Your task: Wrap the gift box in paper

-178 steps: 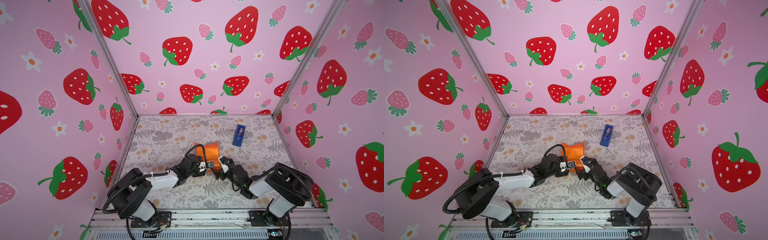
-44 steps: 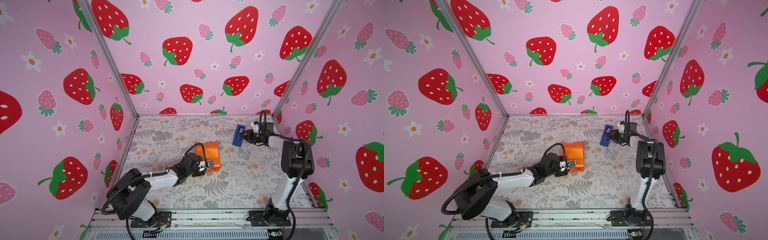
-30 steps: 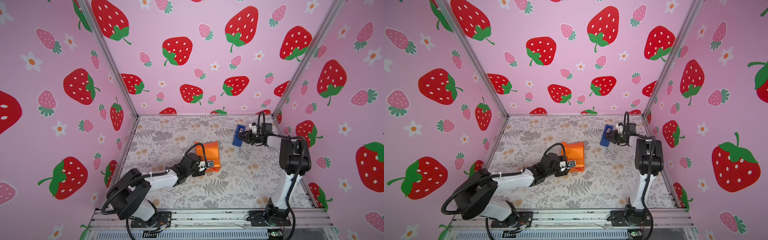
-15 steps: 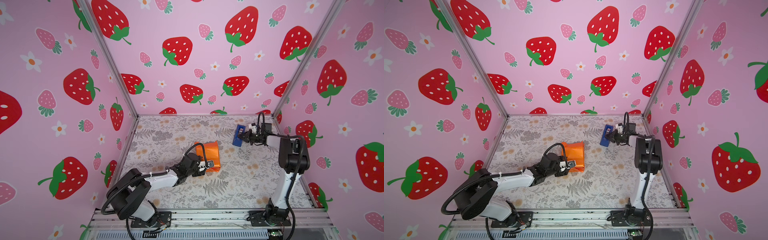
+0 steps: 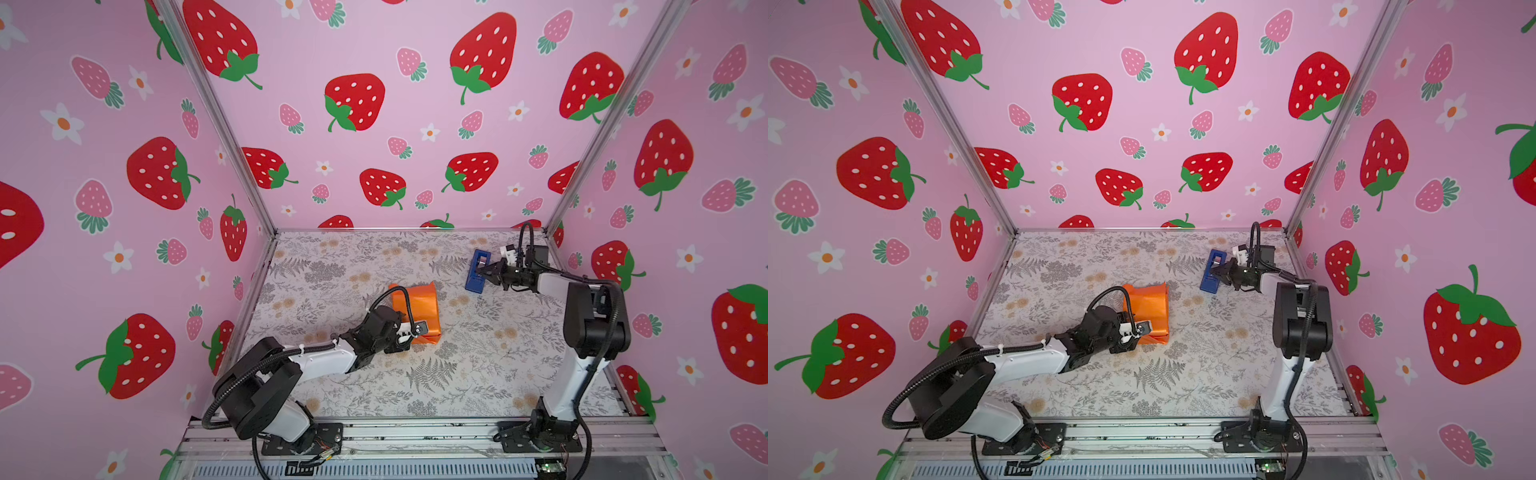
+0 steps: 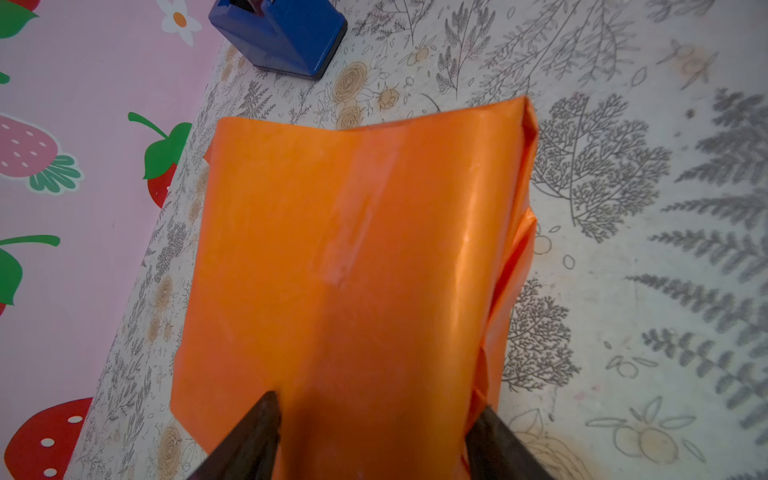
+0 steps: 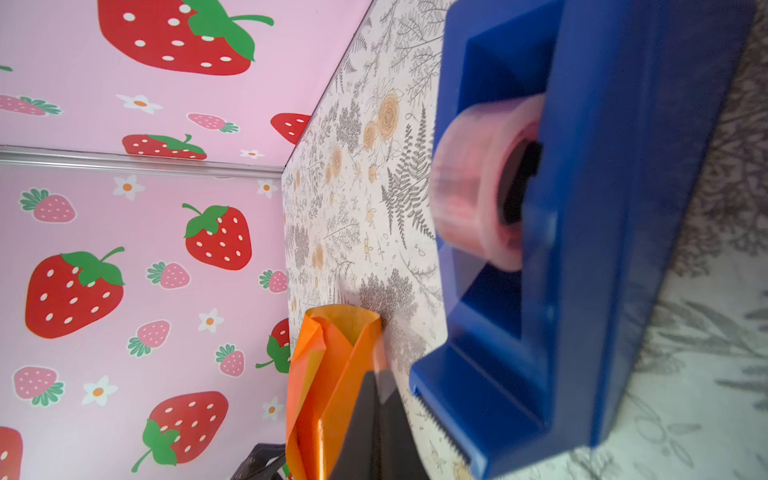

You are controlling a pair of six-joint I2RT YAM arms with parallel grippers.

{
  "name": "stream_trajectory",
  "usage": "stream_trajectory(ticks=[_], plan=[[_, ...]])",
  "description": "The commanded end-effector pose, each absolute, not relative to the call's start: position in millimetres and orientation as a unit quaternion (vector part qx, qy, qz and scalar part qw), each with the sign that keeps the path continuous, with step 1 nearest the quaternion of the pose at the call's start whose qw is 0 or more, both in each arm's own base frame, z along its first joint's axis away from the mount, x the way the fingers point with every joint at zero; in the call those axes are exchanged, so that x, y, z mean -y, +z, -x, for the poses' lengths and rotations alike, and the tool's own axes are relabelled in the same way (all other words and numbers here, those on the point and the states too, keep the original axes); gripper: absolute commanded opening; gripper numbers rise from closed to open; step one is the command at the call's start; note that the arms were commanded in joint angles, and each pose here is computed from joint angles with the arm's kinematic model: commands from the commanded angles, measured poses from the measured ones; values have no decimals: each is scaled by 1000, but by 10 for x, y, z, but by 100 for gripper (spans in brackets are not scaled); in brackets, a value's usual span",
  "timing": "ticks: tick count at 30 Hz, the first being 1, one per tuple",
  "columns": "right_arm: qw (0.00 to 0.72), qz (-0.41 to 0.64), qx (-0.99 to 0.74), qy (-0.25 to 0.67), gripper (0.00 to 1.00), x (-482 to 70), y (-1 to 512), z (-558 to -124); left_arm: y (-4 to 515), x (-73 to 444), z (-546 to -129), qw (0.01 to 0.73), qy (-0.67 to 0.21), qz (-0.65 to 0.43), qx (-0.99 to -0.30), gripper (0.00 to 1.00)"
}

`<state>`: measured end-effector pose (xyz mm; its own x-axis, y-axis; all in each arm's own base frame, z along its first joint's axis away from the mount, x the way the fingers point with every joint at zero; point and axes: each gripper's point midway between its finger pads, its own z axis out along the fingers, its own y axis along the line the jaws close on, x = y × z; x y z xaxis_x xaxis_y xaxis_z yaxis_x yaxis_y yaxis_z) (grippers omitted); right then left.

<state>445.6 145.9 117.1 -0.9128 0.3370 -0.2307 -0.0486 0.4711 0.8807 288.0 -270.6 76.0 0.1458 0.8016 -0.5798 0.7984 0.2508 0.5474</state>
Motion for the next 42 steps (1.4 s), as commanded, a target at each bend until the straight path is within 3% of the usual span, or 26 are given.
stream_trajectory(ticks=[1,10,21,30,36,42], plan=[[174,-58,-829,528,0,-1614,1294,-4165,630,2632,-2814,412,1,-621,-667,70],[150,-47,-843,514,0,-1722,1151,-3673,643,2638,-2813,413,0,-621,-666,70],[106,-66,-875,468,0,-1673,433,-3593,641,2635,-2814,411,1,-622,-667,70],[90,-88,-943,309,0,-1205,-124,-3461,649,2634,-2808,411,-1,-622,-666,69],[121,-75,-945,293,0,-1136,86,-3469,649,2629,-2812,411,-1,-621,-667,69],[152,-25,-913,377,0,-1443,778,-3417,642,2622,-2822,412,0,-620,-668,69]])
